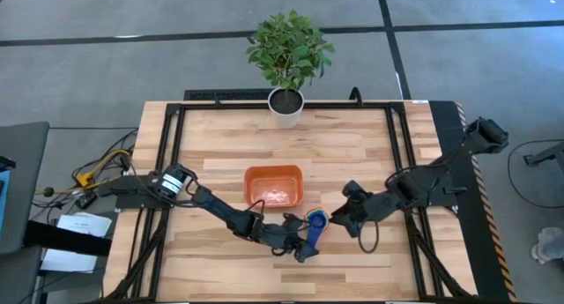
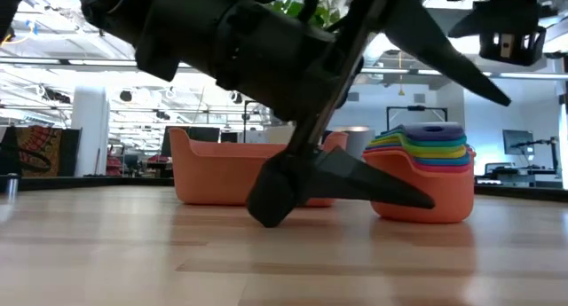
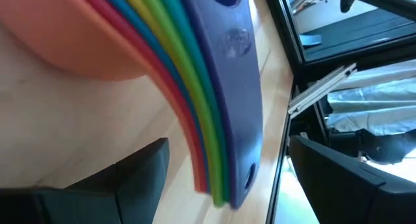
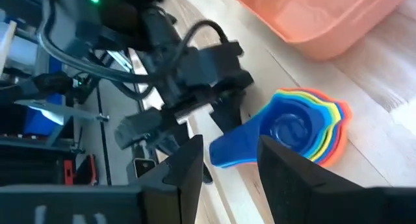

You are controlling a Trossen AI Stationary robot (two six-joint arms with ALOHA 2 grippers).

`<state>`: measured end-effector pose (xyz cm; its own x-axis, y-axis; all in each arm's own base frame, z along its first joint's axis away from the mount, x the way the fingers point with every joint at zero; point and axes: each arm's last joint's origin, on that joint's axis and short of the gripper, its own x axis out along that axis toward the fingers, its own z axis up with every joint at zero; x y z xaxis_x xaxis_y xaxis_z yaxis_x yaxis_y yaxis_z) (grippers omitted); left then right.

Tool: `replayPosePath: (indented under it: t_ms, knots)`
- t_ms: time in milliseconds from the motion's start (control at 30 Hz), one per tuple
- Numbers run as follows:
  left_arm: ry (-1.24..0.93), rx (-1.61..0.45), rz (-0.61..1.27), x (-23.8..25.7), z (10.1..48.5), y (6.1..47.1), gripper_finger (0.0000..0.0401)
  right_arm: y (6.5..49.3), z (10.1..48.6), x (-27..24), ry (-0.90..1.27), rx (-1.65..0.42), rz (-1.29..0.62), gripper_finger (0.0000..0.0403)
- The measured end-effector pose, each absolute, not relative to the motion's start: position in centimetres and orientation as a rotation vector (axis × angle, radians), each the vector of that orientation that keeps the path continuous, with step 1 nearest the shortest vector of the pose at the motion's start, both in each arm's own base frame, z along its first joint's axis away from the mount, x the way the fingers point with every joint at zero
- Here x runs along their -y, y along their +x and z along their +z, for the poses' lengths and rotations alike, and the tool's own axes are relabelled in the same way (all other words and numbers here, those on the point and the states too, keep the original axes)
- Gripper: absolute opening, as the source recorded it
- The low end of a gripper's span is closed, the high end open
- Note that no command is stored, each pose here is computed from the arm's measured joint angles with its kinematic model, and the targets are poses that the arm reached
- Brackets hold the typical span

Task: Nest measuring cups in basket
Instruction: Put the nested measuring cups into the orange bin

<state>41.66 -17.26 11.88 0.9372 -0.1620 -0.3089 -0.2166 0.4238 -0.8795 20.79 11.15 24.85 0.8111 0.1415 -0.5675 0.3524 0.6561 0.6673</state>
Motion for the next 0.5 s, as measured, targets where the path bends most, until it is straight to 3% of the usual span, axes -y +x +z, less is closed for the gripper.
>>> replayPosePath:
  t_ms: [333,500]
  knots:
    - [-1.138,-0.351,0.064,16.5,12.0,42.3,0.0305,19.8,25.1,-12.2,0.854,-0.622,-0.116,0.0155]
    - [-1.131,-0.341,0.069,16.0,11.9,42.5,0.0276,19.5,25.1,-12.7,0.85,-0.626,-0.101,0.0147]
